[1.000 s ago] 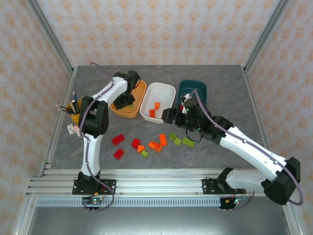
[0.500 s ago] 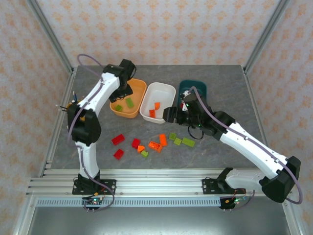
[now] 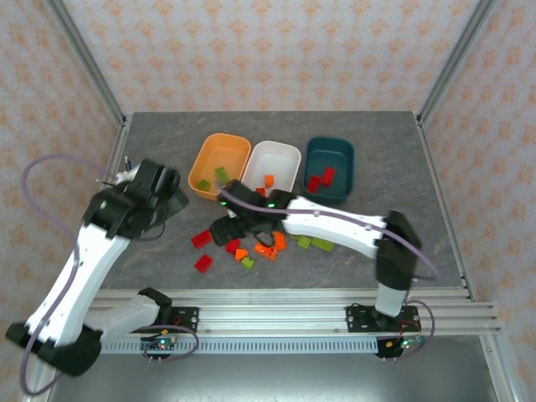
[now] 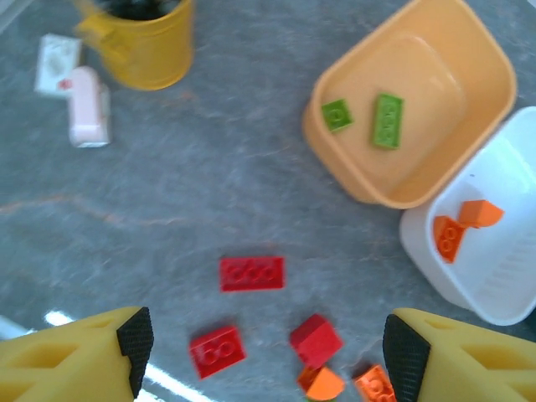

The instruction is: Sort the legos into containers by color

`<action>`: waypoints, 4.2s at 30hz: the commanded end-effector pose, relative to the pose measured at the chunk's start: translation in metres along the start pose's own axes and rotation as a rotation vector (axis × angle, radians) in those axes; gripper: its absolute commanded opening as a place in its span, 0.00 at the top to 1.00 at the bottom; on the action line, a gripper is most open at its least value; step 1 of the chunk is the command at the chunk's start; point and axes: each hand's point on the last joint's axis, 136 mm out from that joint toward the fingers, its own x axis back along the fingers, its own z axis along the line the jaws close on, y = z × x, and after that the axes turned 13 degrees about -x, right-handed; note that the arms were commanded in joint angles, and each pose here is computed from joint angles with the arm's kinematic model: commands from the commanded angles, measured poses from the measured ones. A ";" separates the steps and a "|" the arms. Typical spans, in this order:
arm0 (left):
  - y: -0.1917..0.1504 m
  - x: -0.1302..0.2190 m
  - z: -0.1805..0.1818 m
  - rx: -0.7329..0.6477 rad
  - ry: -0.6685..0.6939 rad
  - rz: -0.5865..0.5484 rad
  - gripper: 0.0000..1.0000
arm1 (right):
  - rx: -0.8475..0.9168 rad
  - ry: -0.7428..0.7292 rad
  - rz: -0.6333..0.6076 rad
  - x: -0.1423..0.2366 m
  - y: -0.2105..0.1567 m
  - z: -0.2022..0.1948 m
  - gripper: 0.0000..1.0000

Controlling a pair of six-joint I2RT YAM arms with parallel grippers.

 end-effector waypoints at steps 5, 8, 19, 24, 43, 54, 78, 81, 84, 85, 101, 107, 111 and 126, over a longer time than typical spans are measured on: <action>-0.023 0.040 0.078 0.123 0.079 -0.106 0.22 | 0.028 -0.201 0.037 -0.061 0.005 0.013 0.01; -0.023 0.056 0.091 0.139 0.061 -0.149 0.22 | 0.001 -0.267 0.038 -0.083 0.010 0.008 0.01; -0.034 0.059 0.097 0.122 0.046 -0.122 0.21 | -0.017 -0.309 0.069 -0.144 0.002 0.003 0.01; -0.035 0.058 0.097 0.114 0.048 -0.116 0.21 | -0.023 -0.325 0.075 -0.156 -0.003 -0.002 0.06; -0.050 0.026 0.037 -0.001 -0.151 0.016 0.21 | -0.122 -0.288 -0.125 -0.068 0.063 -0.005 0.41; -0.047 -0.008 -0.091 -0.133 -0.502 0.104 0.21 | -0.463 -0.420 -0.225 0.094 0.085 -0.197 0.42; -0.062 -0.047 -0.218 -0.392 -0.435 0.153 0.21 | -0.845 -0.533 0.190 0.029 0.040 -0.373 0.38; -0.063 -0.049 -0.211 -0.388 -0.412 0.152 0.21 | -0.848 -0.542 0.189 0.028 0.039 -0.376 0.30; -0.064 -0.051 -0.202 -0.385 -0.384 0.155 0.21 | -0.838 -0.544 0.160 0.033 0.047 -0.376 0.22; -0.065 -0.051 -0.198 -0.385 -0.371 0.157 0.21 | -0.829 -0.539 0.142 0.038 0.053 -0.374 0.20; -0.093 -0.056 -0.129 -0.248 -0.211 0.267 0.21 | -0.482 -0.258 -0.432 0.192 0.120 -0.234 0.22; -0.116 -0.065 -0.116 -0.295 -0.180 0.354 0.23 | -0.402 -0.070 -0.438 0.192 0.036 -0.179 0.23; -0.147 -0.081 -0.112 -0.278 -0.160 0.459 0.24 | -0.385 -0.022 -0.344 0.168 -0.025 -0.165 0.24; -0.201 -0.139 -0.125 -0.350 -0.076 0.508 0.21 | -0.349 -0.022 -0.149 0.121 -0.097 -0.161 0.22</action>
